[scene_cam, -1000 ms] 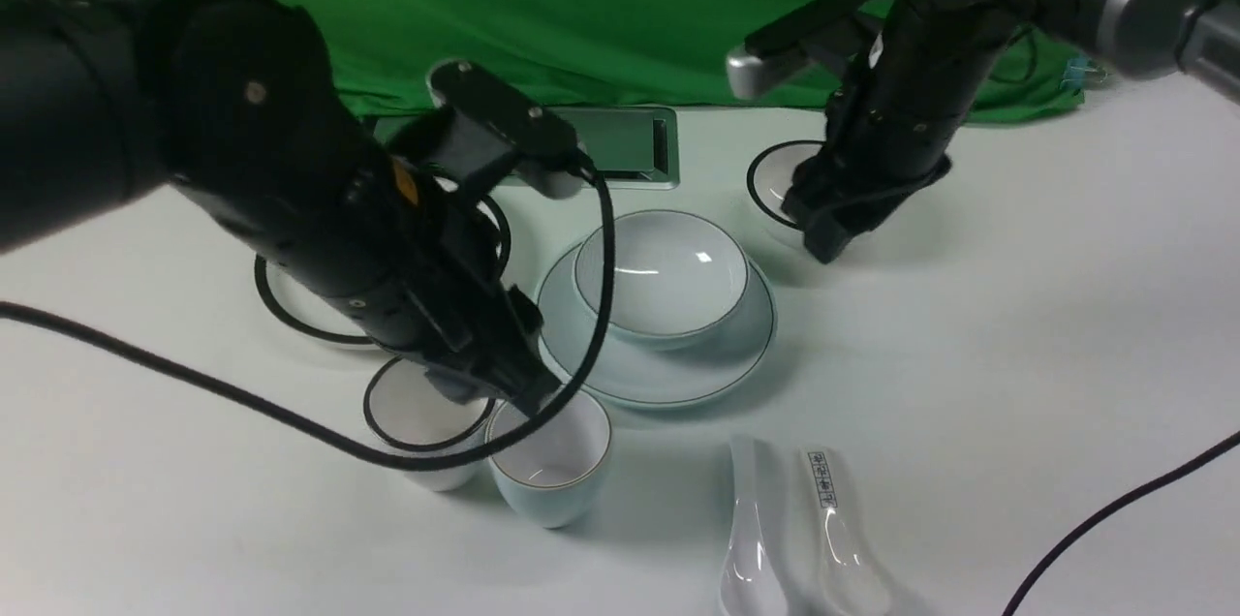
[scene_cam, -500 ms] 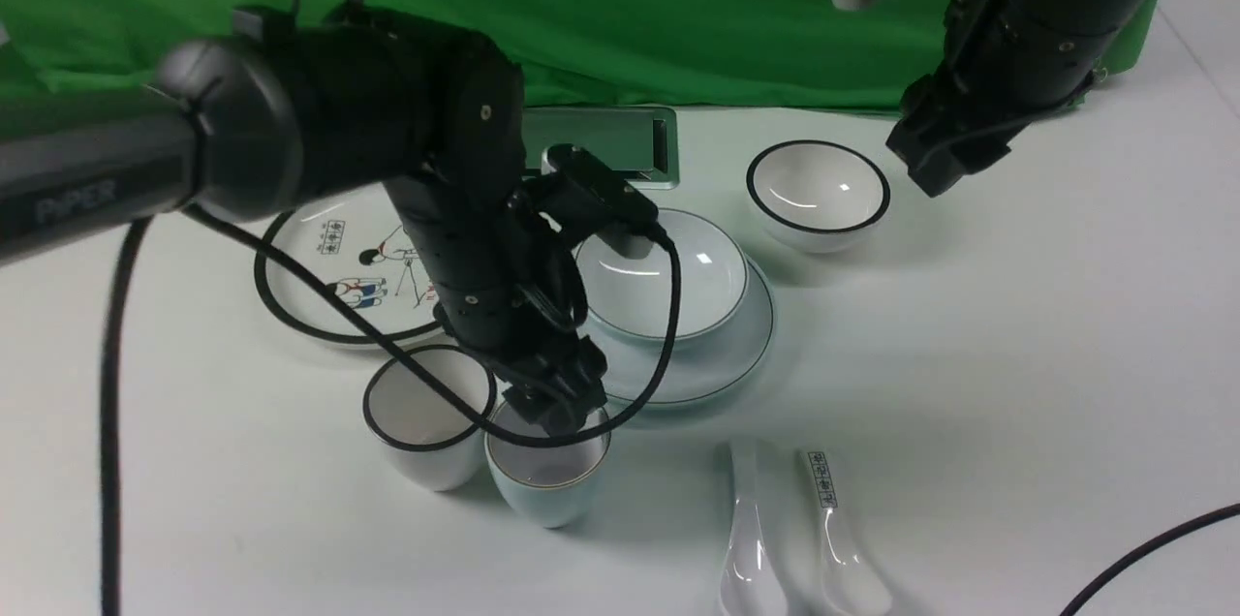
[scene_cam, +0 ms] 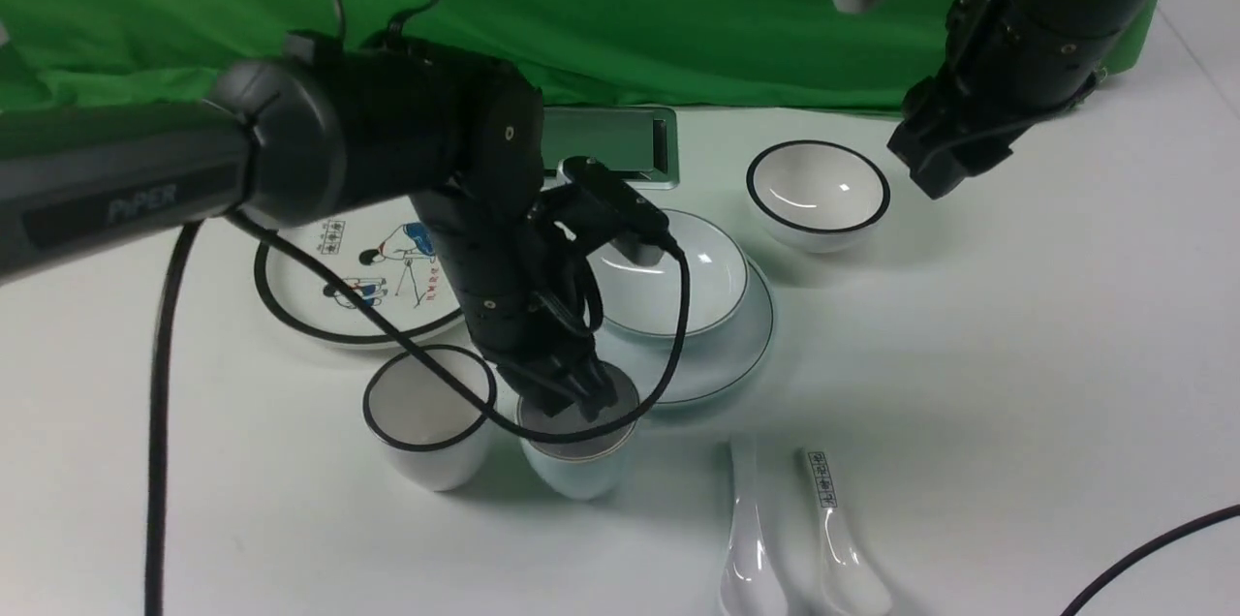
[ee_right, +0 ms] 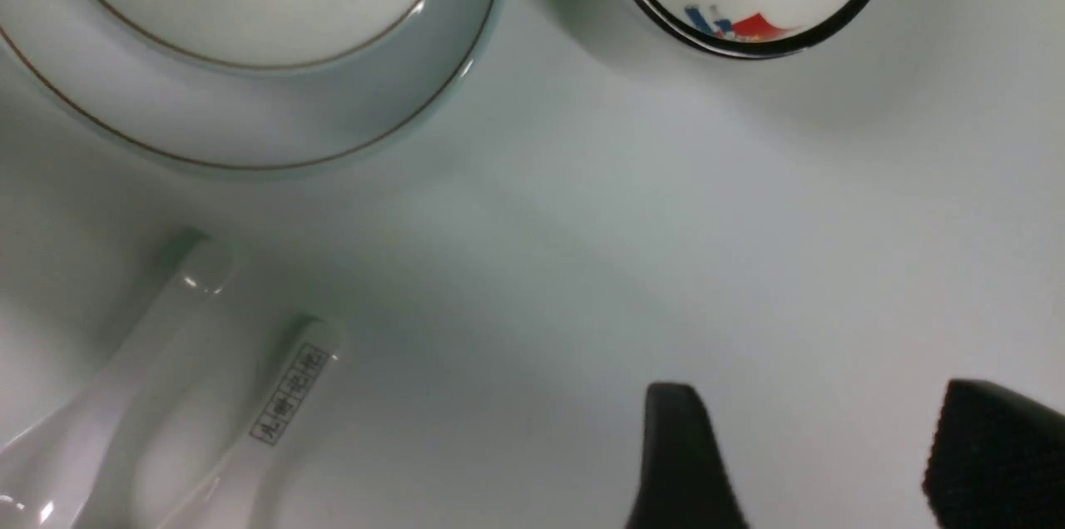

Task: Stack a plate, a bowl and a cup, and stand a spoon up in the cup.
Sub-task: Use the left arm to grab a blue teacup, then use the left arm to put the blue teacup into the blue rice bowl in the middle

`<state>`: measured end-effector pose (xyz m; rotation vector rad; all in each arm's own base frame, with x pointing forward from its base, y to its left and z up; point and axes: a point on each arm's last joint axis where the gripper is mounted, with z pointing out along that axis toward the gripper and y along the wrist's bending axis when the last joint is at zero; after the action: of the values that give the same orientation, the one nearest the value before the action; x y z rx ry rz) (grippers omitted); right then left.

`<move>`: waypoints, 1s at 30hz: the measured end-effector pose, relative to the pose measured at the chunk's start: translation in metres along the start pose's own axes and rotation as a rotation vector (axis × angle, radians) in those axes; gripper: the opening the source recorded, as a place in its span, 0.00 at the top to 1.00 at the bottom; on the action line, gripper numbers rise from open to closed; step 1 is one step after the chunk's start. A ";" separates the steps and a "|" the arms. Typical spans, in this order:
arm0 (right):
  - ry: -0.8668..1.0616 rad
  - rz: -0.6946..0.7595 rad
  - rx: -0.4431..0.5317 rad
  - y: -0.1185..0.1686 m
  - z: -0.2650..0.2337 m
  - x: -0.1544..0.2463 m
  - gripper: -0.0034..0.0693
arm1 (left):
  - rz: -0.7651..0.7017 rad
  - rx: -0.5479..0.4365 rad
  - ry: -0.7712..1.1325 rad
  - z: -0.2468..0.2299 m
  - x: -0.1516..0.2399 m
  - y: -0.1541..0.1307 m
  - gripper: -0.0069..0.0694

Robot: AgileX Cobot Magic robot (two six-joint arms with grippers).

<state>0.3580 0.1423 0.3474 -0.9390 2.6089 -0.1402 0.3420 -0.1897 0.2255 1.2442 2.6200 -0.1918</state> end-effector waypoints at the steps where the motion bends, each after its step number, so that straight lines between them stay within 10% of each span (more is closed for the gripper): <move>1: -0.004 0.005 0.001 0.000 -0.002 0.000 0.37 | 0.001 -0.001 -0.006 -0.007 -0.002 0.000 0.91; 12: -0.148 0.032 0.050 -0.002 -0.069 0.021 0.37 | -0.069 -0.069 -0.273 -0.080 -0.066 0.015 0.91; 30: -0.017 0.024 0.009 0.009 -0.035 0.043 0.37 | -0.254 -0.079 -0.132 0.020 -0.107 0.067 0.90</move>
<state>0.3096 0.1211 0.3647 -0.9019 2.6004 -0.1373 0.4625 -0.2310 0.2335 0.8417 2.6344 -0.2037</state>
